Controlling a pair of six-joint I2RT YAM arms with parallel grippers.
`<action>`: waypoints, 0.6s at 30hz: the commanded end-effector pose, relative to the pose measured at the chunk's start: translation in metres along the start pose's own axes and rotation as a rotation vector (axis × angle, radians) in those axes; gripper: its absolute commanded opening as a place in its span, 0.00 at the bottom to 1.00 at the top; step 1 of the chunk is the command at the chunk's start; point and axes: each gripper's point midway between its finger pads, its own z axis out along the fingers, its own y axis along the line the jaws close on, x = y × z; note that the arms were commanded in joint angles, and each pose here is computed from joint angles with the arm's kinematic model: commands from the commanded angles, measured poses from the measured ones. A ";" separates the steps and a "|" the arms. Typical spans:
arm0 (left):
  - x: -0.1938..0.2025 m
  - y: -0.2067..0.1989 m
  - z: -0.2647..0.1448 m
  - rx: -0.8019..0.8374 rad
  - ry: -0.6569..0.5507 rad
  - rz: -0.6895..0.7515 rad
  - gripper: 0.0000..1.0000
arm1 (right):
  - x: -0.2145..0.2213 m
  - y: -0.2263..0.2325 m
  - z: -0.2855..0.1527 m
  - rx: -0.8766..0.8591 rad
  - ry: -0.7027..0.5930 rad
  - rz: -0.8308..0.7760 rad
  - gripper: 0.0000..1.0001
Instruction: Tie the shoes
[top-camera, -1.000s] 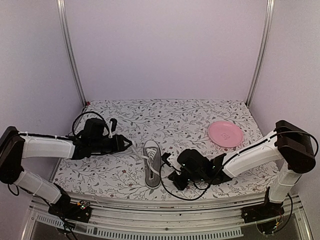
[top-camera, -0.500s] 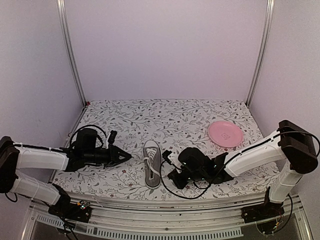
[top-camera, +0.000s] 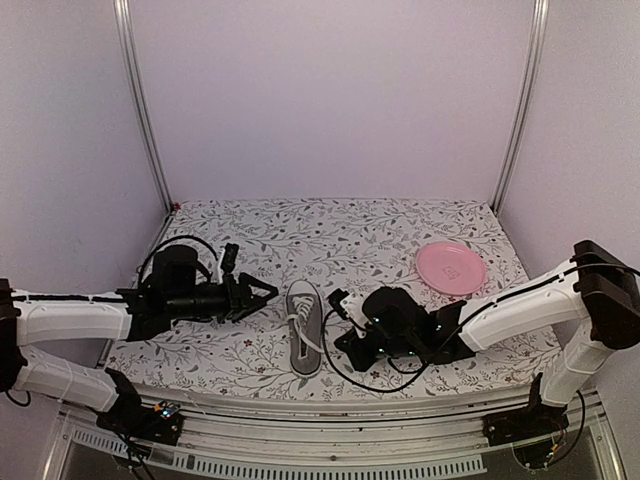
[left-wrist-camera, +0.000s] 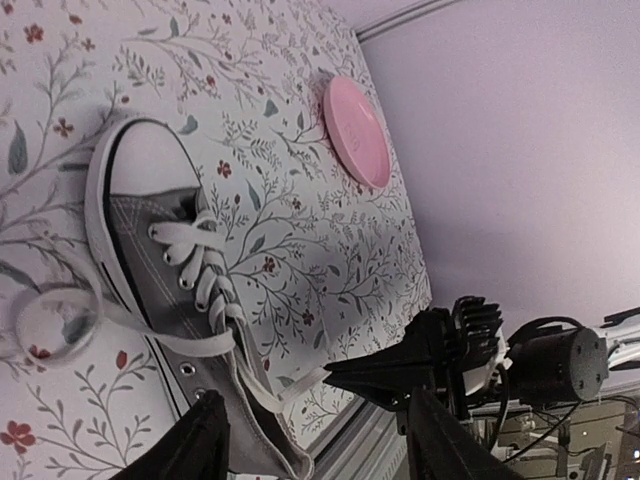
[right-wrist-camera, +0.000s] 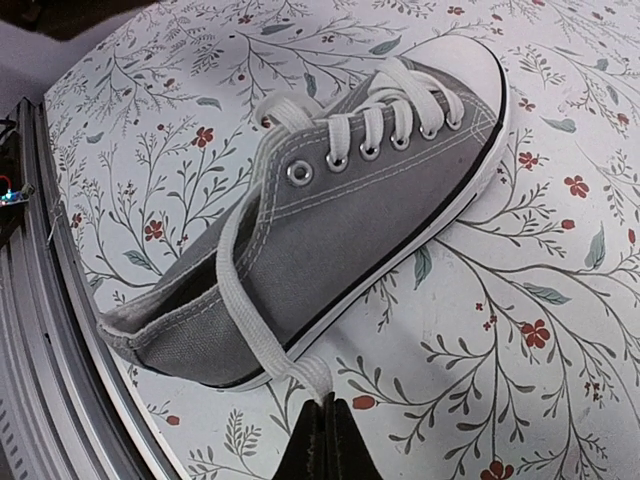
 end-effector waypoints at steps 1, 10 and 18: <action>0.028 0.007 0.016 -0.012 -0.020 -0.139 0.63 | -0.006 -0.001 -0.007 0.011 -0.029 0.023 0.02; 0.042 0.009 0.057 0.006 0.007 -0.245 0.73 | -0.005 -0.004 -0.011 0.021 -0.038 0.032 0.02; 0.045 0.012 0.075 0.010 0.008 -0.272 0.75 | -0.004 -0.007 -0.015 0.027 -0.049 0.044 0.02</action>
